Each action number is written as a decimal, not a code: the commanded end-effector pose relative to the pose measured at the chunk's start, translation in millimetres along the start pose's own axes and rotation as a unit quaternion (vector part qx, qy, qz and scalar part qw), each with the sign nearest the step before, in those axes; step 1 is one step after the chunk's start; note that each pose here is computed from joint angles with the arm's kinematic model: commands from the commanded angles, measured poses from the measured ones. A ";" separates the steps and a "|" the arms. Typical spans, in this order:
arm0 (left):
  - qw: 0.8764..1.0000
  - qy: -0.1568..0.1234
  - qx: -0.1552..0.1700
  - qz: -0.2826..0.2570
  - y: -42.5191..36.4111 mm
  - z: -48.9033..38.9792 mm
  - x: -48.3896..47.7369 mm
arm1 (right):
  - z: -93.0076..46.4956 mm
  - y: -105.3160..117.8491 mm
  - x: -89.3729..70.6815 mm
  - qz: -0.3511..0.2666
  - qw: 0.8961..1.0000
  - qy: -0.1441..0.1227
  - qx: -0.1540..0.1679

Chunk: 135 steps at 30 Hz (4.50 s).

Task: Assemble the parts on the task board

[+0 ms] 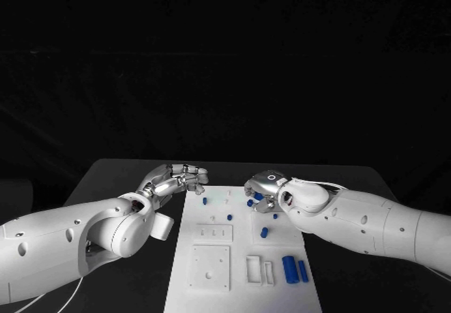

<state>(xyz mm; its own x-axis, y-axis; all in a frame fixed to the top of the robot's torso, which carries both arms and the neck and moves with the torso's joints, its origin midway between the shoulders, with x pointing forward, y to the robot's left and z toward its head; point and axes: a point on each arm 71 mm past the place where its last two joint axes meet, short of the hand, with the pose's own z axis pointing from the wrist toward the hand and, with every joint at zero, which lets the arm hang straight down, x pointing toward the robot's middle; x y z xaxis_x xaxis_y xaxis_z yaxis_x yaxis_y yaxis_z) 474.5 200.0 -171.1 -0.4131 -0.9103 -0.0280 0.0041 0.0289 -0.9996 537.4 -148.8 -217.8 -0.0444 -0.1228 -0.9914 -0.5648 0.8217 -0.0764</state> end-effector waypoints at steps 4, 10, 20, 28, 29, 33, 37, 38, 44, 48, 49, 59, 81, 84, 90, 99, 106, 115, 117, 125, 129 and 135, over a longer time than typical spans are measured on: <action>1.000 0.012 0.003 -0.007 -1.8 1.2 3.9 | 2.4 0.0 0.3 -0.015 1.000 -0.001 0.002; 1.000 0.015 0.004 -0.008 -1.6 3.5 6.0 | 2.3 -1.2 -0.2 -0.026 1.000 -0.008 0.007; 1.000 0.011 0.004 -0.011 -1.5 2.9 3.7 | 3.4 -0.2 0.0 -0.032 0.999 -0.007 0.011; 1.000 0.011 0.002 -0.012 -1.2 2.5 2.6 | 4.2 0.3 2.0 -0.035 0.999 0.000 0.011; 1.000 0.011 0.002 -0.012 -1.1 2.7 2.7 | 4.0 0.1 2.3 -0.035 0.999 0.001 0.012; 1.000 0.012 0.001 -0.012 -0.7 3.4 2.6 | 4.1 0.7 3.6 -0.038 0.999 0.003 0.011; 1.000 0.012 0.000 -0.013 -0.5 3.5 2.6 | 4.2 1.5 4.7 -0.037 0.999 0.005 0.010; 1.000 0.012 0.000 -0.013 -0.5 3.5 2.6 | 4.2 1.5 4.7 -0.037 0.999 0.005 0.011; 1.000 0.013 -0.001 -0.013 -0.3 3.5 2.6 | 4.9 2.1 5.3 -0.037 0.999 0.004 0.011; 1.000 0.012 -0.002 -0.013 -0.2 3.5 2.3 | 5.5 3.0 5.0 -0.036 0.999 -0.003 0.012; 1.000 0.012 -0.002 -0.013 -0.2 3.5 2.2 | 5.7 3.3 5.3 -0.036 0.999 -0.001 0.012; 1.000 0.014 -0.003 -0.013 0.2 4.5 3.0 | 6.0 5.9 4.2 -0.036 0.999 -0.011 0.017; 1.000 0.010 -0.003 -0.011 0.6 6.3 1.0 | 12.7 16.8 -19.2 -0.035 0.993 -0.100 0.057; 1.000 0.009 -0.003 -0.010 0.7 6.5 1.1 | 16.8 22.1 -21.5 -0.042 0.992 -0.106 0.055; 1.000 0.009 -0.005 -0.010 1.0 7.3 1.8 | 24.6 30.4 -23.0 -0.050 0.992 -0.106 0.056; 1.000 0.011 -0.003 -0.010 0.9 9.9 4.2 | 35.3 37.1 -24.3 -0.052 0.991 -0.108 0.057; 1.000 0.012 -0.001 -0.010 0.5 10.6 6.1 | 39.0 39.2 -24.4 -0.054 0.991 -0.106 0.055; 1.000 0.016 0.001 -0.010 -0.7 11.0 8.9 | 42.4 38.1 -24.0 -0.056 0.991 -0.103 0.059; 1.000 0.016 0.001 -0.010 -1.0 11.0 9.0 | 43.3 37.5 -24.2 -0.057 0.991 -0.104 0.063; 1.000 0.017 0.002 -0.009 -3.7 11.1 9.9 | 45.9 38.1 -24.0 -0.058 0.991 -0.103 0.064; 1.000 0.019 0.004 -0.008 -4.6 11.9 10.7 | 46.9 37.8 -23.7 -0.059 0.991 -0.101 0.065; 1.000 0.020 0.004 -0.008 -4.7 12.4 11.7 | 46.6 34.3 -22.2 -0.060 0.991 -0.096 0.069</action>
<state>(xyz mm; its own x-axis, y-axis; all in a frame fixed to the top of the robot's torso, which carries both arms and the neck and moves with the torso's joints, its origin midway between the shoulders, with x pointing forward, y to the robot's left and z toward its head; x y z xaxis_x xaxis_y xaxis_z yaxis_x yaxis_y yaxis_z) 481.3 185.8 -168.9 -0.4388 -0.8985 -0.0138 -0.0045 0.0175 -0.9998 557.3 -91.8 -202.3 0.1847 -0.1100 -0.9766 -0.4381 0.8803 -0.1821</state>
